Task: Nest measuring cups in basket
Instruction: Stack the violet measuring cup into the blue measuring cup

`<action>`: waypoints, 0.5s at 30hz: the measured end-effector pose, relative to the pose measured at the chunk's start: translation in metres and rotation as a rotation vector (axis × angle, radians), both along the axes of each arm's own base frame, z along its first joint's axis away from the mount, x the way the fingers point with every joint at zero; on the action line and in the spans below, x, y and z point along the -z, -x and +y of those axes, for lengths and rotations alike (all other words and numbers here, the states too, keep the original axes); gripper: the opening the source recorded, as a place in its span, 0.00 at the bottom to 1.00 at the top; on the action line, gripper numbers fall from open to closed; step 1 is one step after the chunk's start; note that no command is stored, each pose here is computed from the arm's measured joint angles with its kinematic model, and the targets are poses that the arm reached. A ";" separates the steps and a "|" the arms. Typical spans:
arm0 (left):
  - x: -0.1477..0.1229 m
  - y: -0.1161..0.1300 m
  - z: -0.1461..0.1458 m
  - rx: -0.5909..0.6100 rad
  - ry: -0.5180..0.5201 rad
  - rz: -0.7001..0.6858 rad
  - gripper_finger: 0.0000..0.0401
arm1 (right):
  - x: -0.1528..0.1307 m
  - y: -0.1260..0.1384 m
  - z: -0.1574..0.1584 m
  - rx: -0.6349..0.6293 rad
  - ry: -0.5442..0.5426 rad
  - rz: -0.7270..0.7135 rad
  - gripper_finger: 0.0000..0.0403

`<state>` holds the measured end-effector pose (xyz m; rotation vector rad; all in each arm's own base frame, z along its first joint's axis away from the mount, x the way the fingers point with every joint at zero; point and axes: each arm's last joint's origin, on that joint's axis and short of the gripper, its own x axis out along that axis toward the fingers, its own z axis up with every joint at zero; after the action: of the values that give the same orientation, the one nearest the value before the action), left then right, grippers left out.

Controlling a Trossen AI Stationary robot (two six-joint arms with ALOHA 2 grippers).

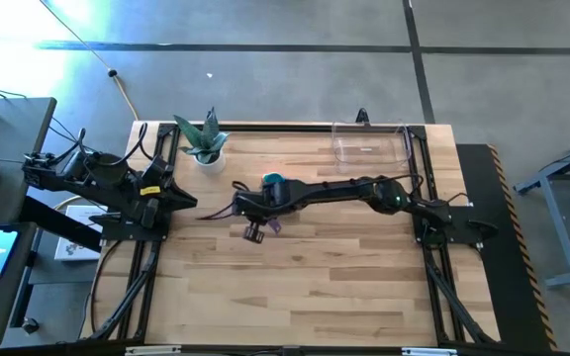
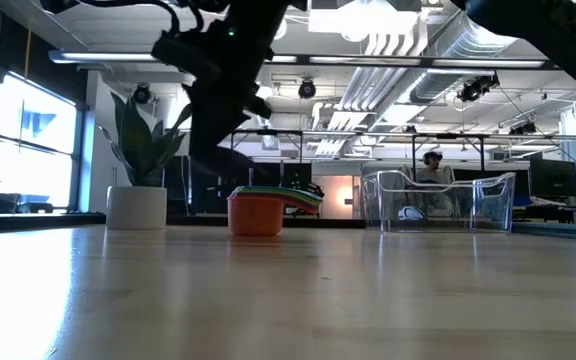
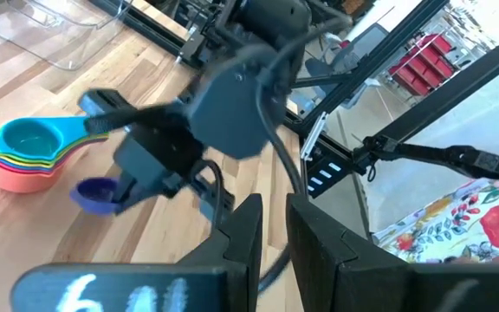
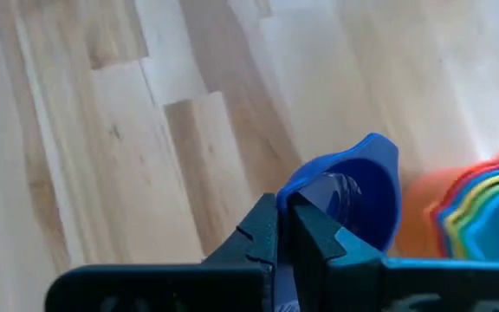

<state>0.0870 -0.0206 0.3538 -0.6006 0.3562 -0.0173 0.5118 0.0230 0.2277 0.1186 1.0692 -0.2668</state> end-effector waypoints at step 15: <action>0.000 0.000 0.000 -0.002 -0.001 -0.002 0.12 | -0.003 0.017 -0.033 -0.162 0.125 0.200 0.00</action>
<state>0.0871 -0.0205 0.3540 -0.6000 0.3536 -0.0161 0.4949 -0.0095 0.2303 -0.1089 1.2502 -0.2007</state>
